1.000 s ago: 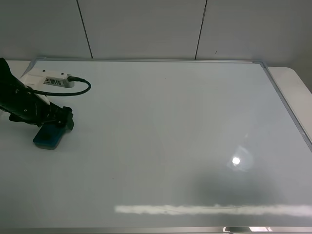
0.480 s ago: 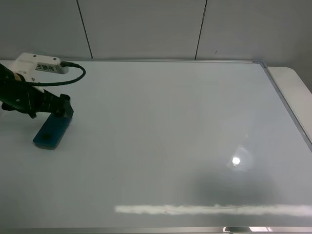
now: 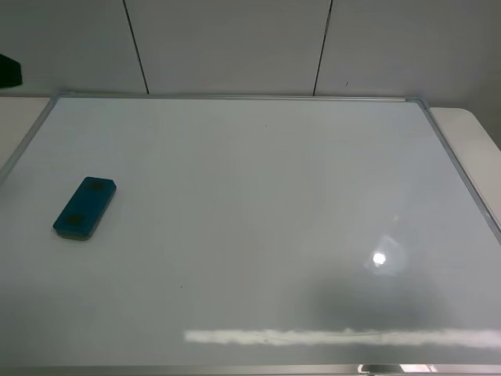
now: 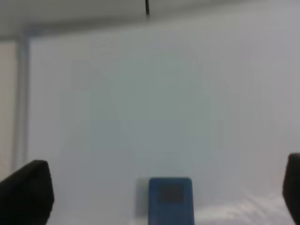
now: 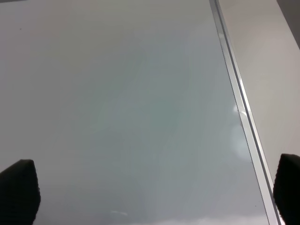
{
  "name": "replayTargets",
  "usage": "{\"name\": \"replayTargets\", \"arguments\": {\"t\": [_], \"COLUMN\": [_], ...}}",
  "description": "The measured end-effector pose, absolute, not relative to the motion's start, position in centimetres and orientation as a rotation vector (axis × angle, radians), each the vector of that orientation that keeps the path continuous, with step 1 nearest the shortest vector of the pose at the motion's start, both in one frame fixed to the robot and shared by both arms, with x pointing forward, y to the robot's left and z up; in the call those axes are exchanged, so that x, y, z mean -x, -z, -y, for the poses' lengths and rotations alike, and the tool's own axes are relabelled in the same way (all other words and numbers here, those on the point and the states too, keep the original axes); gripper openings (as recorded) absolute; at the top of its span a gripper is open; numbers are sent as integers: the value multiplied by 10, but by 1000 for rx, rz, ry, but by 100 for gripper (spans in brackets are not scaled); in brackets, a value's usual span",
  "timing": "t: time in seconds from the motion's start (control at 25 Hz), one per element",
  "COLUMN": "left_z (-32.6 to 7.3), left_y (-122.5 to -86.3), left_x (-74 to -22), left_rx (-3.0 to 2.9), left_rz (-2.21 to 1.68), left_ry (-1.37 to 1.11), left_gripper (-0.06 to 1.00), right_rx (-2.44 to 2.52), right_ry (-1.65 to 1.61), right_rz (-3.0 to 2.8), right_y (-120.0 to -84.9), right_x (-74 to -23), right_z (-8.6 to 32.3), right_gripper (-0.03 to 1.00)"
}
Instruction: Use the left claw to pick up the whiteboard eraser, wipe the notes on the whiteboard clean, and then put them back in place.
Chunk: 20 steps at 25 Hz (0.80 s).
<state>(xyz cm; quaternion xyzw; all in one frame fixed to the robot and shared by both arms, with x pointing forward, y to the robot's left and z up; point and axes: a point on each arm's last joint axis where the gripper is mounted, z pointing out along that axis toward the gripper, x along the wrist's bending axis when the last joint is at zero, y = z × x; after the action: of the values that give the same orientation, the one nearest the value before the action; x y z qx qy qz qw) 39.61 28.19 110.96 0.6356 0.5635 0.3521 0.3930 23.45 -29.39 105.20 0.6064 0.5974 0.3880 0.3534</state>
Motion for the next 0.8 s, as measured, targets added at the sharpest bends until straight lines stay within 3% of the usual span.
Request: {"name": "replayTargets", "arguments": {"t": [0.16, 0.4, 0.68, 0.8], "left_z": [-291, -300, -308, -307], "left_y": [-1139, -1156, -1136, -1108], "left_x": [-338, -268, -231, -217], "left_rx": [-1459, -1251, -1303, -1363], "left_rz": [-1285, -1110, -1176, -1279], "left_ry": [-1031, -1157, -1149, -1066], "left_gripper": [99, 99, 99, 99], "right_rx": [-1568, -1568, -1568, -1568], "right_ry": [-1003, -1003, -1003, -1003], "right_rz": [-1545, -1545, -1545, -1545], "right_y": [-1052, -1052, -1052, -1052], "right_x": [-235, -235, -235, -235], "right_z": [294, 294, 294, 294], "right_gripper": [99, 99, 99, 99]}}
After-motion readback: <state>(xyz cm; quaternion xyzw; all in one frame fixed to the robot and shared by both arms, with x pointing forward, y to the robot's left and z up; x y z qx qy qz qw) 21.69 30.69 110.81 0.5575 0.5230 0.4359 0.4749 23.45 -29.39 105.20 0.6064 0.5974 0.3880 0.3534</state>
